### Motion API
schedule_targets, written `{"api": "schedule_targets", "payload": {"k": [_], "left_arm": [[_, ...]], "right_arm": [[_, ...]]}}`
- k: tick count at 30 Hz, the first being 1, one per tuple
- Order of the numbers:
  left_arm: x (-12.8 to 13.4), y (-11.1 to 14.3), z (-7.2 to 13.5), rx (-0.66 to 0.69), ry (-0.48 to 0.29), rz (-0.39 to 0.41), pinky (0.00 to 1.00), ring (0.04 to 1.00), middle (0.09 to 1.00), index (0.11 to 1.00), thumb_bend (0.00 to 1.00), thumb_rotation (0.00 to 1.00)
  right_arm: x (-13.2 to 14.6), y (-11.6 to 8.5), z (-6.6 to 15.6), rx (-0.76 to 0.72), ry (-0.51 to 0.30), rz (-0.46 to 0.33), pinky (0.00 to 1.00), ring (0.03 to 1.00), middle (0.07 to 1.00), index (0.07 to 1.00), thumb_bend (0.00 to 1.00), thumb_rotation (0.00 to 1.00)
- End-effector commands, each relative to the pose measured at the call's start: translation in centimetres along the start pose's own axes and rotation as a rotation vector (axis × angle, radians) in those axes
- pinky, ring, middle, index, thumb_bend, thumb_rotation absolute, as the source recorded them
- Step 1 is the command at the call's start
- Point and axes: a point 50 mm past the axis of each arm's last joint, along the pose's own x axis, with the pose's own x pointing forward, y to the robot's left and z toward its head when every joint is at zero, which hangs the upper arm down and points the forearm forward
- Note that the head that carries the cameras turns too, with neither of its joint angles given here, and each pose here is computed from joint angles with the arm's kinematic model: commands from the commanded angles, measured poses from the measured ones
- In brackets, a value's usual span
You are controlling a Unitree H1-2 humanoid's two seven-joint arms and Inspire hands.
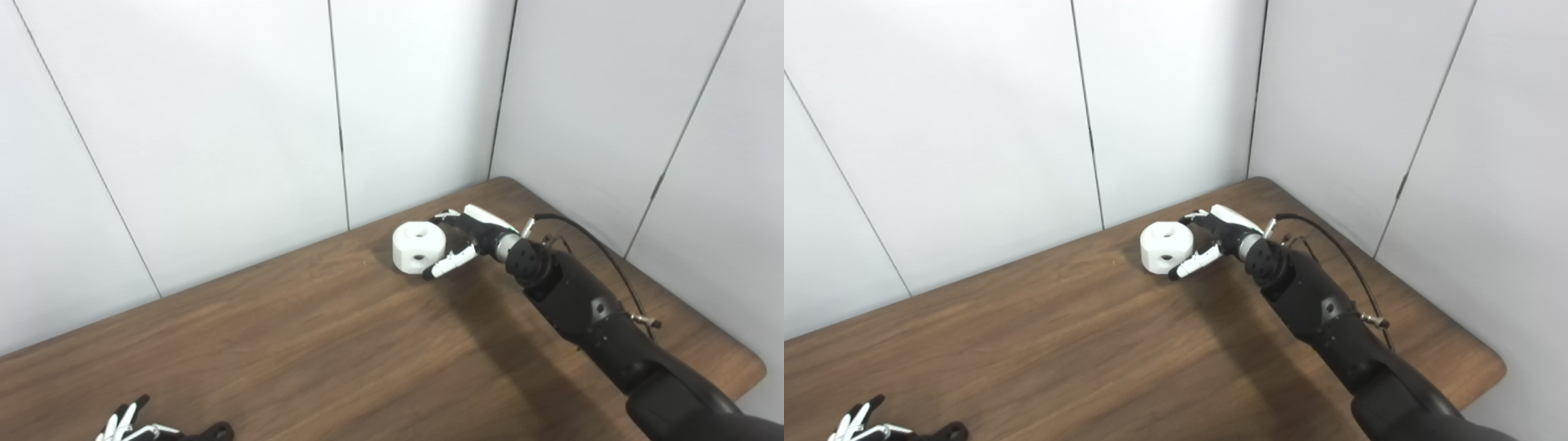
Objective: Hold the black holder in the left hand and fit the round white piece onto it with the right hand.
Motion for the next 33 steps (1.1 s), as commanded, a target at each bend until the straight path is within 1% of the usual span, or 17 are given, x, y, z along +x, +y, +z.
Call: {"api": "schedule_targets", "payload": {"k": [1, 6, 14, 18, 21, 26, 30, 33], "left_arm": [[-2.1, -1.0, -2.0, 0.023, 0.063, -0.034, 1.00, 1.000, 0.949, 0.480, 0.51, 0.04], [-2.1, -1.1, -1.9, 0.026, 0.067, -0.035, 1.00, 1.000, 0.949, 0.480, 0.51, 0.04], [-2.1, -1.1, -1.9, 0.018, 0.069, -0.035, 1.00, 1.000, 0.949, 0.480, 0.51, 0.04], [-2.2, -1.2, -1.9, 0.021, 0.069, -0.033, 1.00, 1.000, 0.948, 0.480, 0.51, 0.04], [-2.2, -1.3, -1.8, 0.024, 0.068, -0.030, 1.00, 1.000, 0.946, 0.480, 0.51, 0.04], [-2.2, -1.3, -1.8, 0.024, 0.069, -0.031, 1.00, 1.000, 0.948, 0.480, 0.51, 0.04], [-2.2, -1.3, -1.6, 0.019, 0.072, -0.030, 1.00, 1.000, 0.950, 0.480, 0.51, 0.04], [-2.2, -1.3, -1.6, 0.018, 0.073, -0.029, 1.00, 1.000, 0.950, 0.479, 0.51, 0.04]], "right_arm": [[0.5, -2.7, 1.7, -0.010, -0.071, -0.080, 0.98, 1.000, 1.000, 0.869, 1.00, 0.39], [0.6, -2.6, 2.0, -0.016, -0.083, -0.080, 0.99, 1.000, 1.000, 0.857, 1.00, 0.41], [0.2, -2.5, 3.0, -0.003, -0.068, -0.083, 1.00, 1.000, 1.000, 0.881, 1.00, 0.38], [0.3, -2.3, 3.0, -0.006, -0.061, -0.079, 1.00, 1.000, 0.998, 0.895, 1.00, 0.39], [0.0, -2.3, 3.5, -0.012, -0.076, -0.085, 1.00, 1.000, 0.986, 0.909, 1.00, 0.39], [0.0, -2.2, 4.0, -0.032, -0.091, -0.088, 1.00, 1.000, 0.981, 0.891, 1.00, 0.40], [-0.1, -2.3, 4.6, -0.049, -0.101, -0.083, 1.00, 1.000, 0.978, 0.895, 1.00, 0.41], [0.2, -2.2, 4.6, -0.049, -0.104, -0.077, 1.00, 1.000, 0.976, 0.893, 1.00, 0.42]]}}
